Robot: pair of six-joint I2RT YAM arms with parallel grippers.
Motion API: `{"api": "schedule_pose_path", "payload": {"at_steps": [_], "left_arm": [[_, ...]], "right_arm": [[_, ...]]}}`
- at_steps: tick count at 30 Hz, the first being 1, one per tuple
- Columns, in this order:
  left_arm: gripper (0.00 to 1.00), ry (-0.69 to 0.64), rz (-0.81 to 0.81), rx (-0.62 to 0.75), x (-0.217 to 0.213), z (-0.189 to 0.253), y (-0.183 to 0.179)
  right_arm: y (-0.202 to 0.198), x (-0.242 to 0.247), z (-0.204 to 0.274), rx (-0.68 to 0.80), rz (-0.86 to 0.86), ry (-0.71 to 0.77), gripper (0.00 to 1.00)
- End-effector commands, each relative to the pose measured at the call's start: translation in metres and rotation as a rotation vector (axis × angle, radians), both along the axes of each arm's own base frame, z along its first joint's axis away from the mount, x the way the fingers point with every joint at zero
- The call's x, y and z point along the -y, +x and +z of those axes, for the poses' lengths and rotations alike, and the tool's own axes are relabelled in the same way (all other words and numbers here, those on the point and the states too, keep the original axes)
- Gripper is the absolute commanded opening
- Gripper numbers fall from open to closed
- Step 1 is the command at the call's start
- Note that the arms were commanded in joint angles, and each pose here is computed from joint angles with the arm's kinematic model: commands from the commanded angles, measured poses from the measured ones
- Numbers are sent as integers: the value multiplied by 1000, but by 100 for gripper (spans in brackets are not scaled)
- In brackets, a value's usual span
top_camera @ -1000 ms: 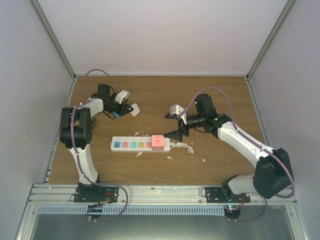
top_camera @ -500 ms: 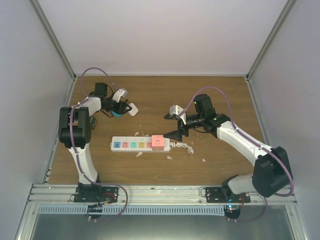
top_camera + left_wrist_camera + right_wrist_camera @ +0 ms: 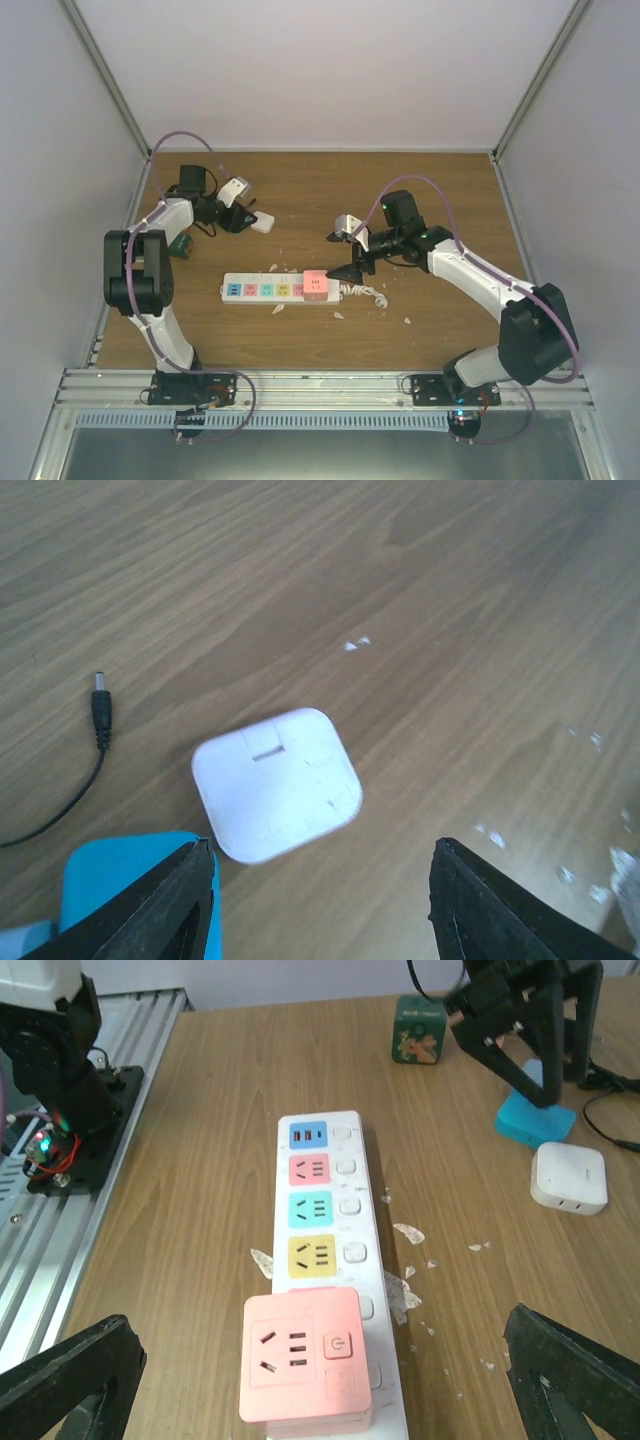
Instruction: Pull the plug off the socket
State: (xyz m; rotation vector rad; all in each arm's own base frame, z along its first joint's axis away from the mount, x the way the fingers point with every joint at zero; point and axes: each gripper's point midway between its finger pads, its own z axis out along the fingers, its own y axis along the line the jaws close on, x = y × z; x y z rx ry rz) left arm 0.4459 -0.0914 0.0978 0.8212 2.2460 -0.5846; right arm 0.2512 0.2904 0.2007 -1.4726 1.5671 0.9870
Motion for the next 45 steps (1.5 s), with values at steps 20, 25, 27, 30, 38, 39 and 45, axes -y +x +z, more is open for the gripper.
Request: {"api": "schedule_pose_path", "payload": {"at_steps": [20, 25, 27, 30, 38, 39, 45], "left_arm": [[85, -110, -589, 201, 97, 49, -166], [86, -45, -647, 235, 125, 36, -182], [85, -35, -657, 230, 131, 31, -185], [80, -9, -647, 202, 131, 20, -182], [76, 119, -588, 127, 115, -24, -171], [76, 129, -585, 119, 114, -28, -171], [75, 149, -569, 88, 112, -44, -168]], "right_arm": [[-11, 2, -76, 108, 53, -117, 100], [-11, 3, -87, 126, 51, -117, 100], [-11, 0, -88, 128, 54, -116, 100], [-10, -5, -88, 137, 63, -118, 100], [-17, -20, -98, 126, 107, -134, 100], [-18, -22, -100, 124, 112, -136, 100], [-15, -32, -102, 125, 128, -143, 99]]}}
